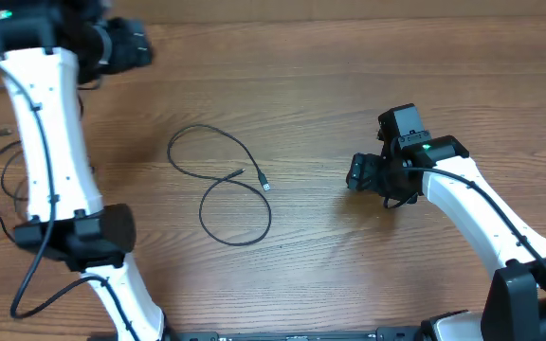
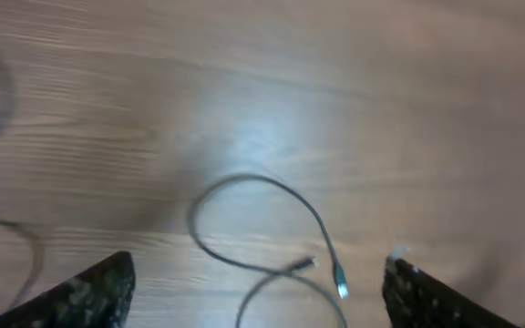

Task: Untangle cables
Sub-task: 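Move the left gripper back to the remaining center cable, then grasp the last black cable in the center with the left gripper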

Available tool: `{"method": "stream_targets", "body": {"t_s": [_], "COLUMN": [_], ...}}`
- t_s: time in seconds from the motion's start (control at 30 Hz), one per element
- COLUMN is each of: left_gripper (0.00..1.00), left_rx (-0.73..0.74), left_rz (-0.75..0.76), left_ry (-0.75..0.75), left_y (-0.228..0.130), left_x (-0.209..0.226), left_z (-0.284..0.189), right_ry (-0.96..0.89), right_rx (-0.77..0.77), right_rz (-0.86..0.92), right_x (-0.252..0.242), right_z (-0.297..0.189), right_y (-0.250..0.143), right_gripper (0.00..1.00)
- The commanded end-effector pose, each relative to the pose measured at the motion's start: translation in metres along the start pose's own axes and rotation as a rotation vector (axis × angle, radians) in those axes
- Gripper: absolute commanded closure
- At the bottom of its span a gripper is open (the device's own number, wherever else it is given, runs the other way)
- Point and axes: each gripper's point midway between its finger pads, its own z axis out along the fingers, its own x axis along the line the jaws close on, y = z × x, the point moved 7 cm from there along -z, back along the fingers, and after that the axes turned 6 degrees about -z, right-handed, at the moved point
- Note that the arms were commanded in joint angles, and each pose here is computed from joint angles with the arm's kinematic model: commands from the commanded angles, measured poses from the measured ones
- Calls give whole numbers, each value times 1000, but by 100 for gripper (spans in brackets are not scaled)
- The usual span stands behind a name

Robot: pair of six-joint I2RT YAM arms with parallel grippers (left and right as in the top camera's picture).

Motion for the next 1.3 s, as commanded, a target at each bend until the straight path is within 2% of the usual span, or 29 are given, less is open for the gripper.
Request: {"method": "stream_targets", "body": {"t_s": [0.0,0.07,0.2,0.47,0.73,0.93,1.03,1.13,1.2,1.27], "left_gripper": [9,6,8,5,3,3,3,2,0,0], "left_rx": [116,185,325,476,629,714,708,579,494,437], "left_rz": [149,177,192,229,285,326,293,173,79,33], "left_ry": [-27,-27,13,87,138,278,409,582,594,514], "left_y": [-14,-25,-49,-90,-142,-187,-203,-207,-209,-208], "left_x": [-31,-44,-63,-85,-85,-51,-26,-1,3,-3], "left_z": [35,52,86,123,118,93,79,71,73,82], "right_ry": [-7,-7,-8,-11,-13,-12,-11,-9,-6,-5], "right_rx": [-8,-8,-7,3,6,3,0,-4,-11,-15], "right_rz": [0,0,0,1,1,1,0,0,-1,-1], "right_x": [-2,-2,-2,-3,-3,-3,-3,-2,-2,-2], "right_z": [-1,-1,-1,-1,-1,-1,-1,-1,-1,-1], "right_y": [0,0,0,-2,-2,-2,-1,-1,1,1], "right_gripper": [13,13,13,13,13,12,12,12,12,12]}}
